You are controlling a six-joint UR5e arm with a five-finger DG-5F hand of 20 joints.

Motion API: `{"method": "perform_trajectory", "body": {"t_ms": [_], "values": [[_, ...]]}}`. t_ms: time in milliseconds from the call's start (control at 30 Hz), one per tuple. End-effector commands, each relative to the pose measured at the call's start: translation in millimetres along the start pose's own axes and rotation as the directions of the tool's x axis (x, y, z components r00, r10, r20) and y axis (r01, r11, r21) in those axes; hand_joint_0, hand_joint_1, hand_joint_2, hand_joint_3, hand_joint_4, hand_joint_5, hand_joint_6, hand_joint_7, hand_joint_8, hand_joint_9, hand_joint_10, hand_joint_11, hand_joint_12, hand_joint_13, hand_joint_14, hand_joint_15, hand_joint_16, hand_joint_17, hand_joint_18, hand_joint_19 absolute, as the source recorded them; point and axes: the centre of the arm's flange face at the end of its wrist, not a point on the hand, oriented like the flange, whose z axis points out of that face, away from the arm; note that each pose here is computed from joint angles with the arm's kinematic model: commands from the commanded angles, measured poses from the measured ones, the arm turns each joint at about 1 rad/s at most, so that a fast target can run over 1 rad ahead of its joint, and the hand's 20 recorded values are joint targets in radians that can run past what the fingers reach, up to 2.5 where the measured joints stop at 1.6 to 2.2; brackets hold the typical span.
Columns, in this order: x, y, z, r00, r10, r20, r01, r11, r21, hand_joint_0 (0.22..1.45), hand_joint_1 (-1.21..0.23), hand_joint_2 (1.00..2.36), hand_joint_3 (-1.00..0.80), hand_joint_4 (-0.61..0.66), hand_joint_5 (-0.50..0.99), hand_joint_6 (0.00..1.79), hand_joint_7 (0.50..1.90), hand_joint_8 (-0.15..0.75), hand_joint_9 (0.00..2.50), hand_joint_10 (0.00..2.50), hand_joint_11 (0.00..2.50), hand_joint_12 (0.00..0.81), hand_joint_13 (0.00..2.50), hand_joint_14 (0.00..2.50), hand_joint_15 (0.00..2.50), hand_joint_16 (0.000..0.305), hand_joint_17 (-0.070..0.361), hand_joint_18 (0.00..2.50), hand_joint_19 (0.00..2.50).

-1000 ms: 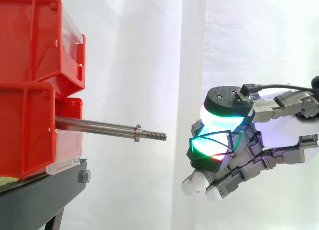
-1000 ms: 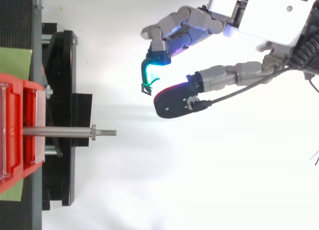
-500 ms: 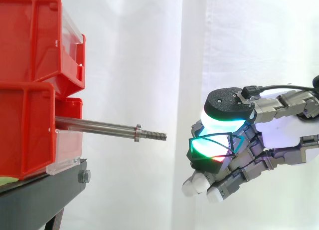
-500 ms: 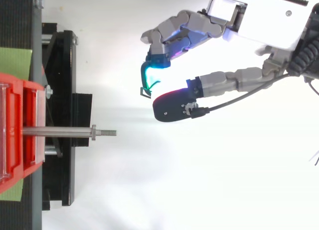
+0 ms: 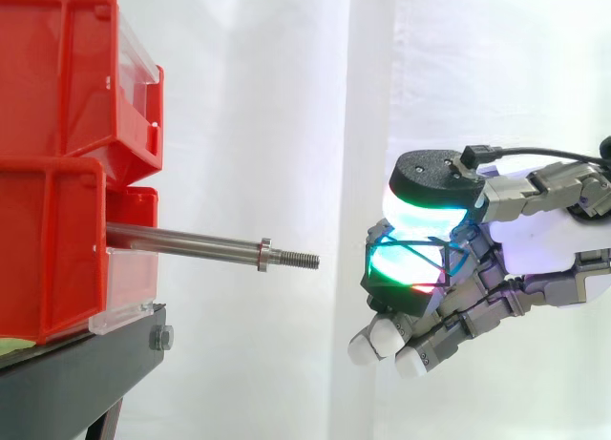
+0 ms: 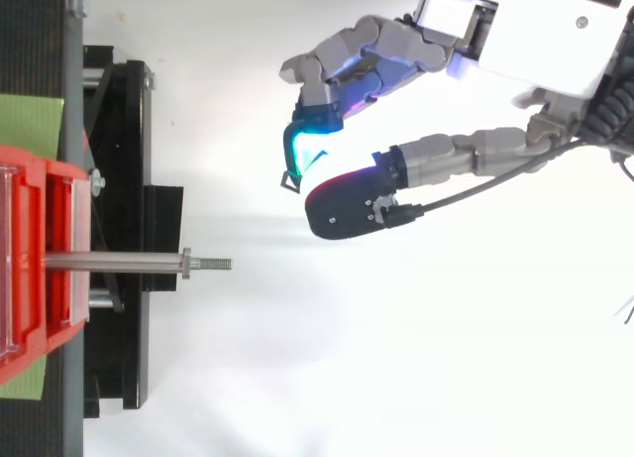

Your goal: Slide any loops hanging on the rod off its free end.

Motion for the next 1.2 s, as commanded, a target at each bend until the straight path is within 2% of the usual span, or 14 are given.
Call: {"method": "perform_trajectory", "body": {"t_ms": [0, 33, 100, 200, 267, 433, 567, 667, 800, 933, 967, 1033, 1167], "values": [[-0.4, -0.1, 0.0, 1.0000, 0.000, 0.001, 0.000, 1.0000, 0.000, 0.54, -0.70, 1.02, -0.11, 0.09, -0.10, 0.88, 1.18, 0.254, 0.80, 0.01, 0.37, 0.345, 0.39, 0.00, 0.14, 0.049, 0.111, 0.37, 0.29], [0.6, 0.3, -0.1, 1.0000, 0.001, -0.001, -0.001, 1.0000, 0.000, 0.56, -0.78, 1.02, -0.06, 0.09, -0.11, 0.90, 1.16, 0.278, 0.78, 0.01, 0.39, 0.373, 0.40, 0.00, 0.14, 0.055, 0.124, 0.41, 0.28], [-0.4, -0.1, 0.0, 1.0000, 0.000, 0.001, 0.000, 1.0000, 0.000, 0.57, -0.80, 1.02, -0.05, 0.06, -0.12, 0.91, 1.16, 0.271, 0.76, 0.02, 0.40, 0.369, 0.39, 0.01, 0.14, 0.054, 0.122, 0.41, 0.27], [0.1, 1.2, -0.3, 1.0000, 0.000, 0.000, 0.000, 1.0000, -0.002, 0.60, -0.82, 1.02, -0.20, 0.09, -0.13, 0.91, 1.12, 0.251, 0.74, 0.02, 0.41, 0.348, 0.37, 0.00, 0.14, 0.049, 0.111, 0.37, 0.29], [-0.4, -0.1, 0.0, 1.0000, 0.000, 0.001, 0.000, 1.0000, 0.000, 0.60, -0.79, 1.01, -0.33, 0.13, -0.12, 0.90, 1.13, 0.246, 0.75, 0.01, 0.40, 0.347, 0.37, 0.01, 0.14, 0.049, 0.111, 0.37, 0.29], [0.1, 1.2, -0.3, 1.0000, 0.002, 0.000, -0.002, 1.0000, -0.002, 0.58, -0.64, 1.00, -0.45, 0.14, -0.10, 0.88, 1.17, 0.238, 0.74, 0.01, 0.32, 0.346, 0.36, 0.00, 0.13, 0.049, 0.111, 0.36, 0.29], [0.6, 0.0, -0.3, 1.0000, 0.000, -0.002, 0.000, 1.0000, 0.002, 0.57, -0.60, 1.01, -0.39, 0.14, -0.09, 0.88, 1.16, 0.237, 0.73, 0.01, 0.32, 0.344, 0.35, 0.01, 0.14, 0.049, 0.110, 0.35, 0.30], [0.6, 0.0, -0.3, 1.0000, -0.001, -0.002, 0.001, 1.0000, 0.002, 0.56, -0.58, 1.01, -0.33, 0.12, -0.08, 0.88, 1.10, 0.244, 0.73, 0.01, 0.30, 0.344, 0.34, 0.00, 0.14, 0.049, 0.110, 0.32, 0.32], [-0.4, -0.5, -0.3, 1.0000, -0.001, 0.000, 0.001, 1.0000, 0.003, 0.55, -0.52, 1.02, -0.22, 0.13, -0.09, 0.85, 1.17, 0.253, 0.69, 0.01, 0.28, 0.348, 0.32, 0.00, 0.14, 0.049, 0.111, 0.30, 0.33], [0.6, 0.0, -0.3, 1.0000, -0.001, -0.002, 0.001, 1.0000, 0.002, 0.53, -0.62, 1.02, -0.09, 0.14, -0.10, 0.86, 1.20, 0.267, 0.69, 0.01, 0.34, 0.362, 0.32, 0.00, 0.14, 0.052, 0.118, 0.33, 0.31], [0.6, 0.0, -0.3, 1.0000, -0.001, -0.002, 0.001, 1.0000, 0.002, 0.54, -0.66, 1.02, -0.05, 0.16, -0.10, 0.88, 1.18, 0.293, 0.70, 0.01, 0.33, 0.392, 0.35, 0.00, 0.14, 0.059, 0.132, 0.38, 0.29], [0.6, 0.0, -0.3, 1.0000, -0.001, -0.002, 0.001, 1.0000, 0.002, 0.55, -0.74, 1.02, 0.00, 0.14, -0.11, 0.89, 1.17, 0.294, 0.69, 0.01, 0.36, 0.396, 0.35, 0.00, 0.14, 0.060, 0.135, 0.40, 0.28], [0.6, 0.0, -0.3, 1.0000, -0.001, -0.002, 0.001, 1.0000, 0.002, 0.55, -0.75, 1.02, 0.00, 0.12, -0.11, 0.90, 1.13, 0.294, 0.69, 0.01, 0.35, 0.396, 0.37, 0.00, 0.14, 0.060, 0.135, 0.41, 0.28]]}}
